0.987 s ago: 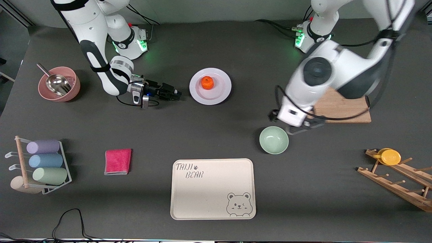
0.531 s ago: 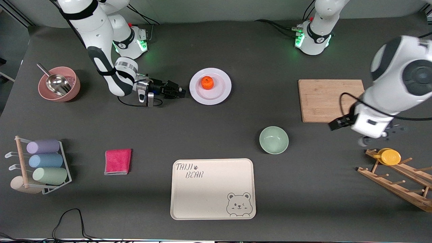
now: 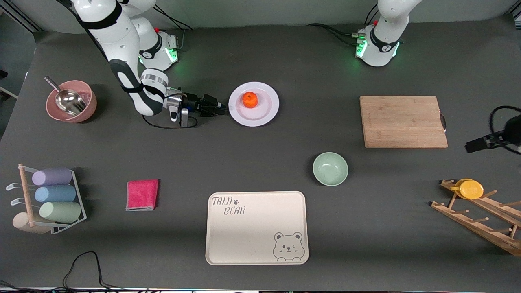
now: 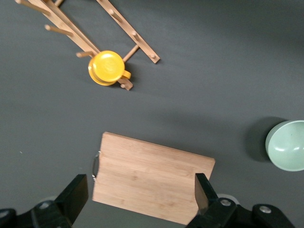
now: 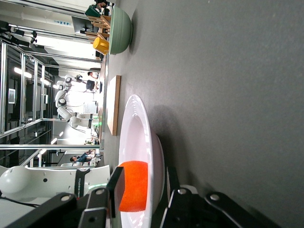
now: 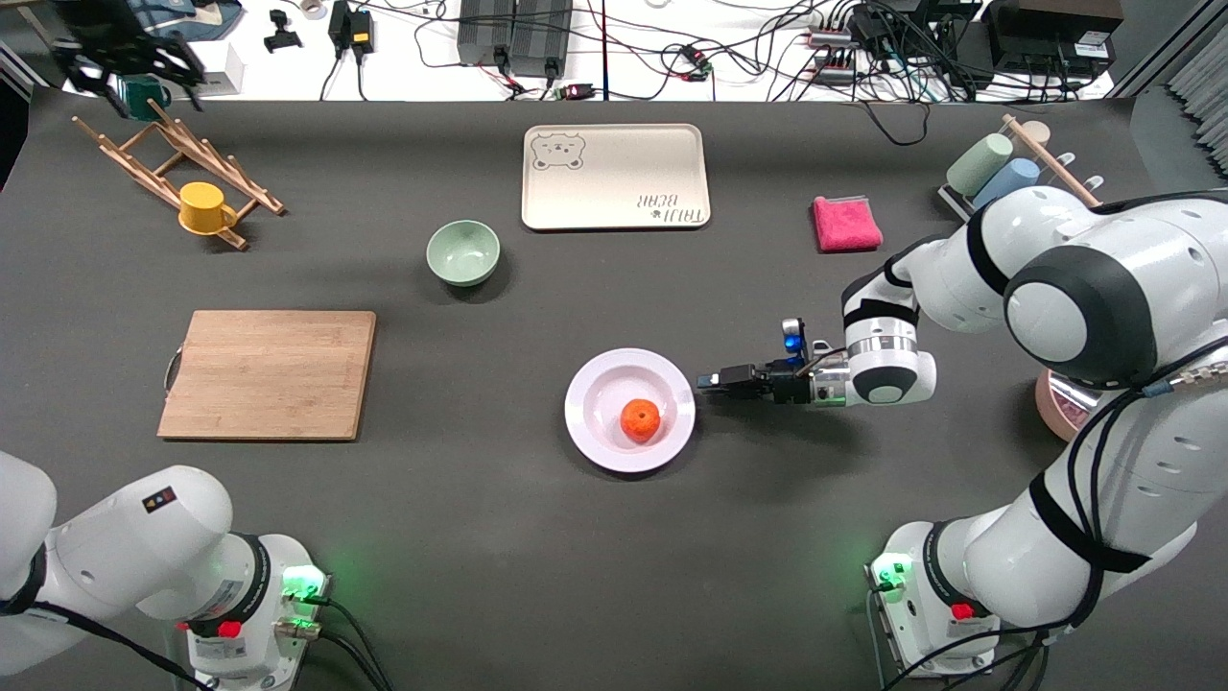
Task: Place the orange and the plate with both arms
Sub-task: 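Retract the left arm while the right gripper approaches the plate rim, then grip the rim of the white plate with the right gripper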
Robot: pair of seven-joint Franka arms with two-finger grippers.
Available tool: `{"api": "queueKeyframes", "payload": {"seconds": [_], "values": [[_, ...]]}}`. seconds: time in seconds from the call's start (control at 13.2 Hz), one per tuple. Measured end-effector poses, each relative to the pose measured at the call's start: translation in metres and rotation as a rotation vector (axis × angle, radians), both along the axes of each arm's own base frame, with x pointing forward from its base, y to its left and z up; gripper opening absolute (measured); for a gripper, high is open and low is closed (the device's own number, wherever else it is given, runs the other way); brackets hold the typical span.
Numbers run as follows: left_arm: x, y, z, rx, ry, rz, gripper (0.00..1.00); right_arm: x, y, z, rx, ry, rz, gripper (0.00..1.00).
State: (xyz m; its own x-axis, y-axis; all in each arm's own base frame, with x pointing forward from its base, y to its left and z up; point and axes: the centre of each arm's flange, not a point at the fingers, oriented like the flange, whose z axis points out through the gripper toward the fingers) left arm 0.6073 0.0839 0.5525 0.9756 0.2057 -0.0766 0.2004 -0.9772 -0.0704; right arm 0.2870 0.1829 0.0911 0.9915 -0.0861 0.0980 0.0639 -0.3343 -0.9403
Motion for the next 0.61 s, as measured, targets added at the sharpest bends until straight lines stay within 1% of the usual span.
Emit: {"api": "queueKeyframes", "payload": {"seconds": [0.23, 0.3, 0.46, 0.53, 0.61], "values": [[-0.021, 0.019, 0.035, 0.022, -0.032, -0.017, 1.00, -0.014, 0.023, -0.003, 0.021, 0.016, -0.007, 0.44], [-0.032, 0.013, 0.048, 0.031, -0.042, -0.034, 1.00, -0.018, 0.029, -0.003, 0.026, 0.015, 0.005, 0.44], [-0.048, -0.002, 0.056, 0.036, -0.050, -0.066, 1.00, -0.019, 0.029, -0.004, 0.022, 0.001, 0.011, 0.43], [-0.058, -0.012, 0.054, 0.035, -0.063, -0.084, 1.00, -0.020, 0.028, -0.006, 0.018, -0.011, 0.013, 0.39], [-0.070, -0.020, 0.049, 0.029, -0.078, -0.099, 1.00, -0.021, 0.028, -0.007, 0.015, -0.019, 0.011, 0.27]]}}
